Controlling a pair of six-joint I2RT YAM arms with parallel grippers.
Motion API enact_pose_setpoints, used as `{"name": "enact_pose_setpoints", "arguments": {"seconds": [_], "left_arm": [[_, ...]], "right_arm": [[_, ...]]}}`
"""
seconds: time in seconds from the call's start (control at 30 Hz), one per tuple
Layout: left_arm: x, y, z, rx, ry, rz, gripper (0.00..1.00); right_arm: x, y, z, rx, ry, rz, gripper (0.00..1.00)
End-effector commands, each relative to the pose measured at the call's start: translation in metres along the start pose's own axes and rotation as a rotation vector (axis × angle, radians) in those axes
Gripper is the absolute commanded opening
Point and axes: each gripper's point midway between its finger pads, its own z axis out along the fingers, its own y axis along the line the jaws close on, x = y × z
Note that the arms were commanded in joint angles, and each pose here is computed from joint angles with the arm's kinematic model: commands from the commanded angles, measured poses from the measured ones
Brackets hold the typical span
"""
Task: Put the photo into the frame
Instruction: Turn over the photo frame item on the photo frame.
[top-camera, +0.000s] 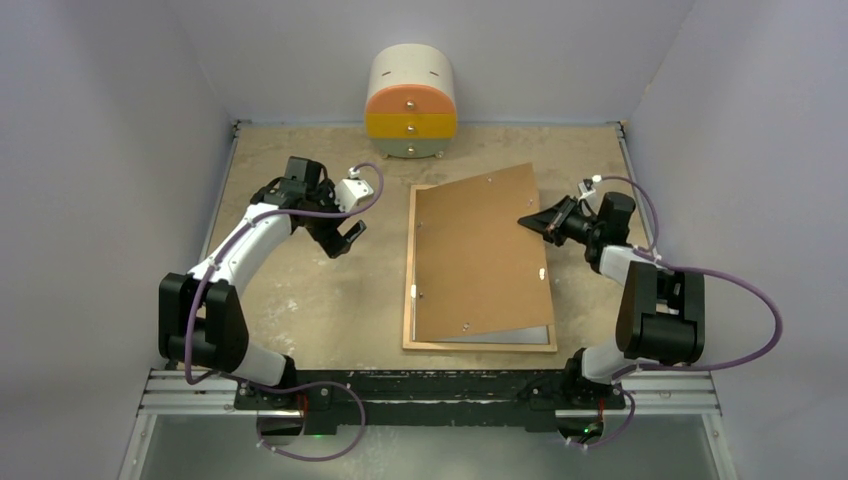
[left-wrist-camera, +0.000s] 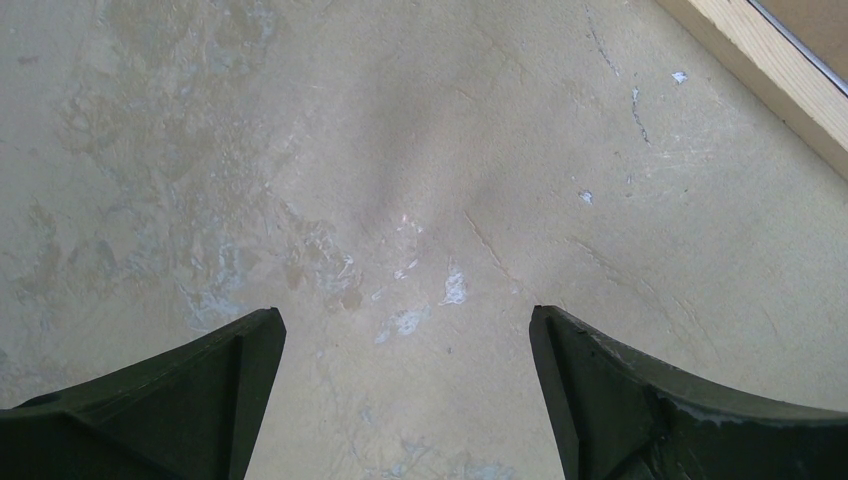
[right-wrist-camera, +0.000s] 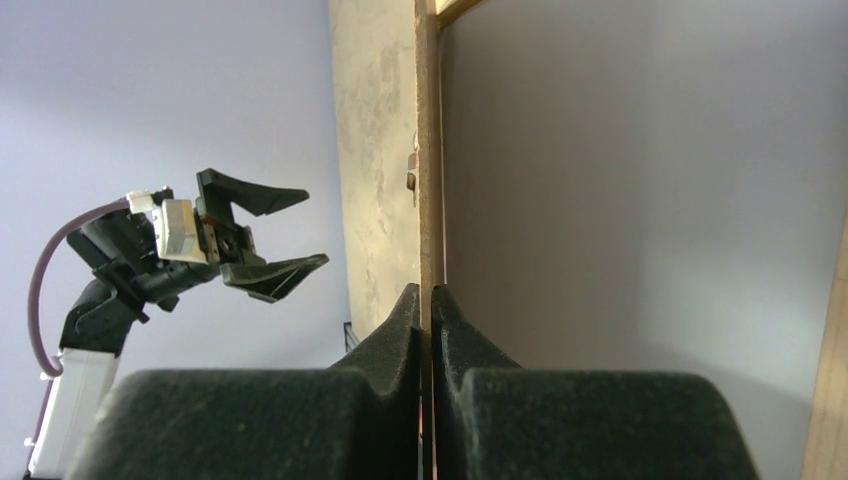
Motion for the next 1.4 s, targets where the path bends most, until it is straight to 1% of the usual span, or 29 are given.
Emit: {"name": "enact_pose_setpoints", "arguments": {"seconds": [0.0, 0.33, 0.5, 0.73, 0.87, 0.9, 1.13, 1.2, 1.3, 1.37], "left_arm": [[-0.005, 0.002, 0.002, -0.010, -0.020, 0.017, 1.00], [-0.002, 0.001, 0.003, -0.006, -0.016, 0.017, 1.00], [-0.001, -0.001, 0.004, -0.001, -0.015, 0.014, 1.00], [-0.001, 0.002, 0.003, -0.023, -0.021, 0.019, 1.00], [0.001, 0.001, 0.005, -0.018, -0.014, 0.017, 1.00], [0.002, 0.001, 0.006, -0.016, -0.011, 0.016, 1.00], [0.005, 0.001, 0.008, -0.013, 0.000, 0.010, 1.00], [0.005, 0.001, 0.008, -0.017, -0.001, 0.009, 1.00], [0.007, 0.001, 0.008, -0.020, 0.005, 0.007, 1.00], [0.009, 0.003, 0.009, -0.030, 0.015, 0.002, 1.00]], "right_arm": [[-0.012, 0.011, -0.003, -0.024, -0.069, -0.024, 0.00], [0.001, -0.004, -0.002, -0.002, -0.089, -0.003, 0.00], [0.008, -0.010, 0.007, 0.036, -0.089, -0.018, 0.00], [0.027, -0.016, 0.024, 0.100, -0.057, -0.052, 0.00], [0.032, -0.020, 0.030, 0.144, -0.064, -0.062, 0.00], [0.040, -0.018, 0.036, 0.144, -0.040, -0.074, 0.00], [0.064, -0.012, 0.055, 0.211, 0.017, -0.141, 0.25], [0.071, -0.014, 0.059, 0.234, 0.035, -0.153, 0.40], [0.074, -0.018, 0.062, 0.276, 0.052, -0.171, 0.50], [0.071, -0.015, 0.063, 0.292, 0.053, -0.191, 0.64]]}}
